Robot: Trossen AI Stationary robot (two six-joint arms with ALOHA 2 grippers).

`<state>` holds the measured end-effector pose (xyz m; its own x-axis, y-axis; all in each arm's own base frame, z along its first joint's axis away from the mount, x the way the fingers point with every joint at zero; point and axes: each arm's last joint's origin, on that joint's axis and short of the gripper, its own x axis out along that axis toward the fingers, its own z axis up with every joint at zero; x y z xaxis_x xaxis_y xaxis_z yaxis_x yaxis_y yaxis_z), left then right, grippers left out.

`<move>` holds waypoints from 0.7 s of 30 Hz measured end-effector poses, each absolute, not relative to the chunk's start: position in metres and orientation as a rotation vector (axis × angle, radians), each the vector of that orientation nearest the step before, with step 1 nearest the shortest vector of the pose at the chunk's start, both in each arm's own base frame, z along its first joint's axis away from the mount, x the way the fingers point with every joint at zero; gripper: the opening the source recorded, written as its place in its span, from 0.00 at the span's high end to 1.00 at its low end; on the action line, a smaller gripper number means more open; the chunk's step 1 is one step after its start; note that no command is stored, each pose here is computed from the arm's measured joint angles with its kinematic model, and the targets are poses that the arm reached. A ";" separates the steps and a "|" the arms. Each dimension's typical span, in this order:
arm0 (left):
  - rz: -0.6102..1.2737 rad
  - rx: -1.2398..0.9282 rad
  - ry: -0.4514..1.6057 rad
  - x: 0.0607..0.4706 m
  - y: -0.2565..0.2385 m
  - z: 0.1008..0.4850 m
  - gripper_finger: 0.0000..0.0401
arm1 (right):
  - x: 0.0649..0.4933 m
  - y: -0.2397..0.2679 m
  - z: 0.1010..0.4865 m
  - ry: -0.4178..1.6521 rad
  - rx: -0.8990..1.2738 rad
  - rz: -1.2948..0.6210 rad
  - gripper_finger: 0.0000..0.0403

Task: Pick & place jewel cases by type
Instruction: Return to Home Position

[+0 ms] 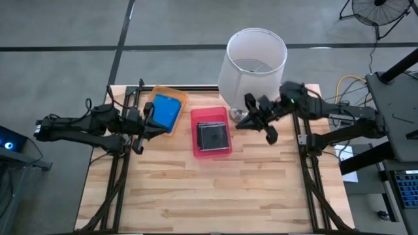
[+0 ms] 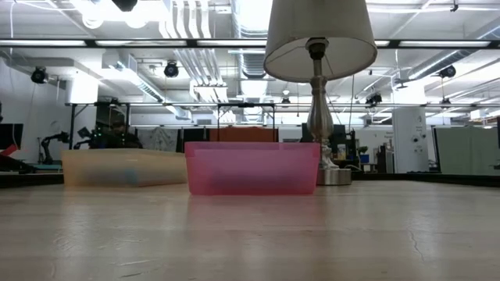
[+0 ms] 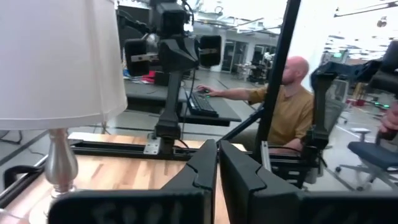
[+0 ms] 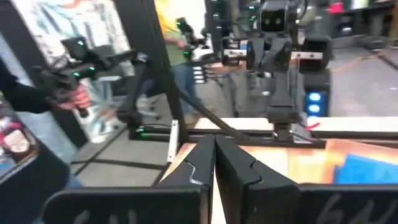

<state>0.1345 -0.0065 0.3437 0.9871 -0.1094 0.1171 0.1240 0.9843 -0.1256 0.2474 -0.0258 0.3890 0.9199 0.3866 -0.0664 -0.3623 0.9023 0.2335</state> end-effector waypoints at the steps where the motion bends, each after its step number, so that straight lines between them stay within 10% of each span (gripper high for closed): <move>1: -0.128 -0.136 -0.110 0.134 -0.007 0.344 1.00 | 0.244 -0.019 0.387 0.109 0.222 0.354 0.98; 21: -0.133 -0.117 -0.108 0.135 -0.007 0.306 1.00 | 0.172 0.022 0.268 -0.018 0.218 0.129 0.98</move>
<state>0.1353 -0.0070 0.3061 0.9854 -0.1253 0.1153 0.1379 0.9844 -0.1092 0.1719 0.0225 0.2681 0.9915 0.1259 0.0314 -0.1297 0.9680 0.2147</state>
